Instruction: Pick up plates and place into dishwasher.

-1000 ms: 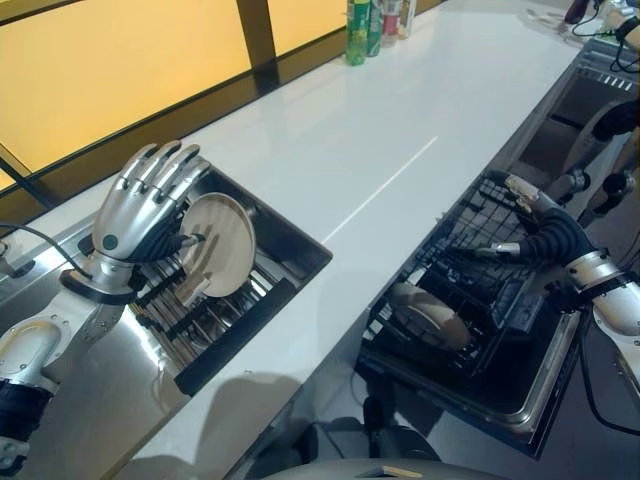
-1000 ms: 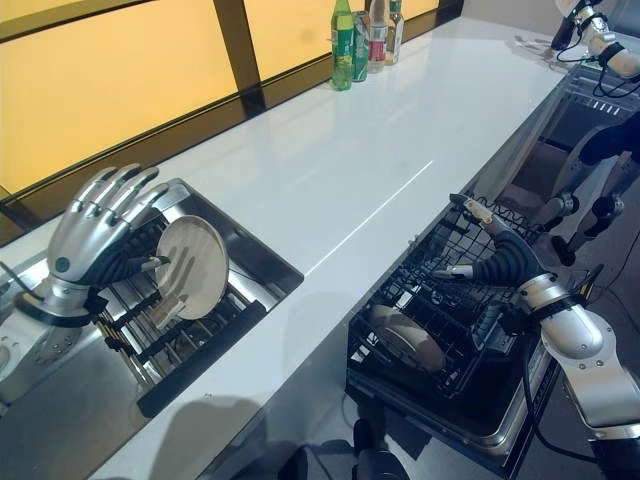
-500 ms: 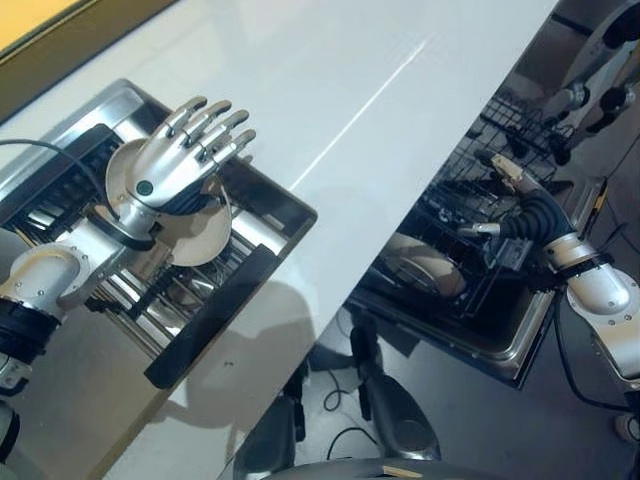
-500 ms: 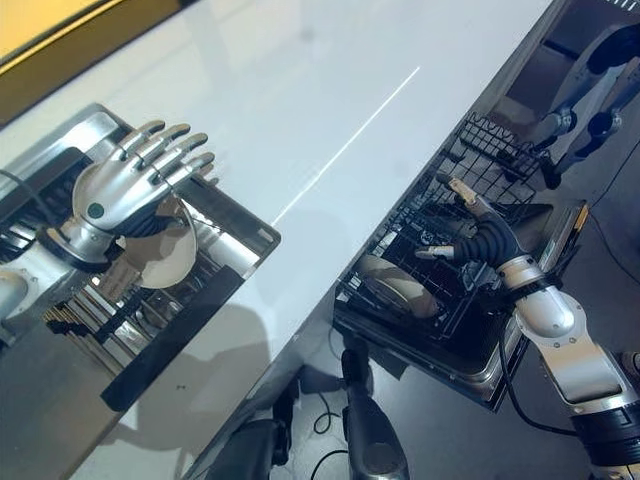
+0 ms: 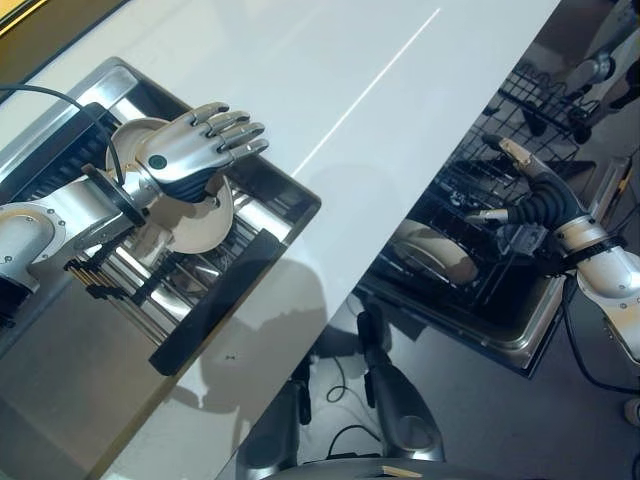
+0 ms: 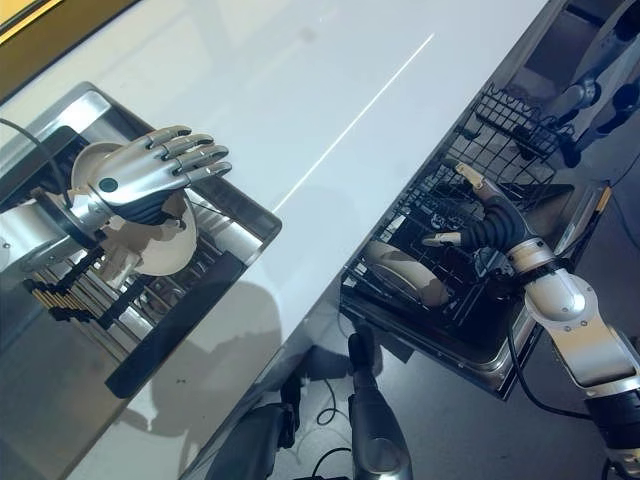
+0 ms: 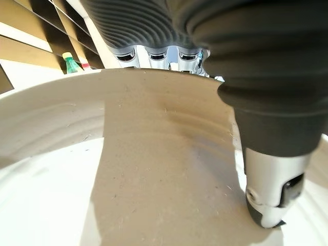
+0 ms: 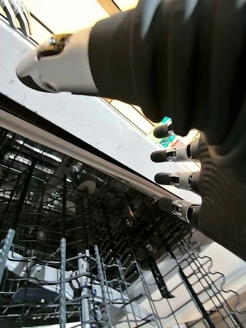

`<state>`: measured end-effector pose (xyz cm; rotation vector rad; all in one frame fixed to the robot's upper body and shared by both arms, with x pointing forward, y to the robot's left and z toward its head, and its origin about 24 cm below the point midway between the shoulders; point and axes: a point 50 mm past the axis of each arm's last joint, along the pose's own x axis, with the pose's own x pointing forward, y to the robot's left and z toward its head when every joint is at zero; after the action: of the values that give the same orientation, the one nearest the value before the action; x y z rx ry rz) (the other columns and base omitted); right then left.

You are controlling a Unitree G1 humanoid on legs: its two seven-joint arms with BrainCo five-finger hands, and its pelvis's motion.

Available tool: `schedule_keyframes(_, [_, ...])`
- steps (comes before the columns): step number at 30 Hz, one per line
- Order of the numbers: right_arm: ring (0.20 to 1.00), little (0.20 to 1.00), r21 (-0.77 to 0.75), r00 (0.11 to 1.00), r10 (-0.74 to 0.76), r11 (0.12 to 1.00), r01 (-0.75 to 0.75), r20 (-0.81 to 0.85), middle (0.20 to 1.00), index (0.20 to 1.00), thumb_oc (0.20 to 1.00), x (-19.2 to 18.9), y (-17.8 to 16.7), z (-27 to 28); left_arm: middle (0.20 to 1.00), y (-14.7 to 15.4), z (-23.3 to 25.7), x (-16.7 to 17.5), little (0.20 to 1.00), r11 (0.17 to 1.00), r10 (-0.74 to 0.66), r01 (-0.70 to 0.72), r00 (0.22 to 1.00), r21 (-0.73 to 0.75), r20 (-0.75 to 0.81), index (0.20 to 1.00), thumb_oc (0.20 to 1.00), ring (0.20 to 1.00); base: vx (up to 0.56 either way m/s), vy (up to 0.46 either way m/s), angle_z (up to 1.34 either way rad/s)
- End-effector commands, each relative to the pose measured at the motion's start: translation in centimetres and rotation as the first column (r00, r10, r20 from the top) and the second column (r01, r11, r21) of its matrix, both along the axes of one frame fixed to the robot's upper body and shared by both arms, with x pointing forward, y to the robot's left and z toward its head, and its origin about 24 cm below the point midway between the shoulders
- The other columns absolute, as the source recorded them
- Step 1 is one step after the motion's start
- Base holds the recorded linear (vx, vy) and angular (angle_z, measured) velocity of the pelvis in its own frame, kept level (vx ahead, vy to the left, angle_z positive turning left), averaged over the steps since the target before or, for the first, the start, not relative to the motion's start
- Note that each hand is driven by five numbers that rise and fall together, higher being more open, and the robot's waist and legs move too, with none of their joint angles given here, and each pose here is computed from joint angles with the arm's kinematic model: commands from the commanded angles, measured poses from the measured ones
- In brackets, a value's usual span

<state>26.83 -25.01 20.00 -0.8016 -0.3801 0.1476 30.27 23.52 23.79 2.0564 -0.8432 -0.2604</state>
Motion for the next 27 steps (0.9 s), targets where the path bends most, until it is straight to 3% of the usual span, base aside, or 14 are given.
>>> schedule_keyframes(1, [1.0, 1.0, -0.016, 0.991, 0.011, 1.0, -0.009, 0.131, 1.0, 1.0, 1.0, -0.4, -0.6, 3.7, 0.708, 3.1, -1.5, -0.5, 0.708, 0.985, 0.165, -0.161, 0.984, 0.057, -0.069, 0.708, 0.708, 0.708, 0.0, 0.0, 0.0])
schedule_keyframes(2, [1.0, 1.0, -0.016, 0.992, 0.013, 1.0, -0.011, 0.128, 1.0, 1.0, 1.0, -0.4, -0.5, 3.7, 0.2, 3.2, -1.4, -0.5, 0.2, 0.985, 0.171, -0.168, 0.983, 0.051, -0.06, 0.2, 0.2, 0.2, 0.0, 0.0, 0.0])
schedule_keyframes(27, [1.0, 1.0, -0.018, 0.992, -0.021, 1.0, 0.023, 0.125, 1.0, 1.0, 1.0, -0.2, -0.6, 3.2, 0.2, 5.9, -0.8, -1.5, 0.2, 0.963, 0.211, -0.14, 0.925, -0.23, 0.316, 0.2, 0.2, 0.2, -0.01, 0.013, 0.03])
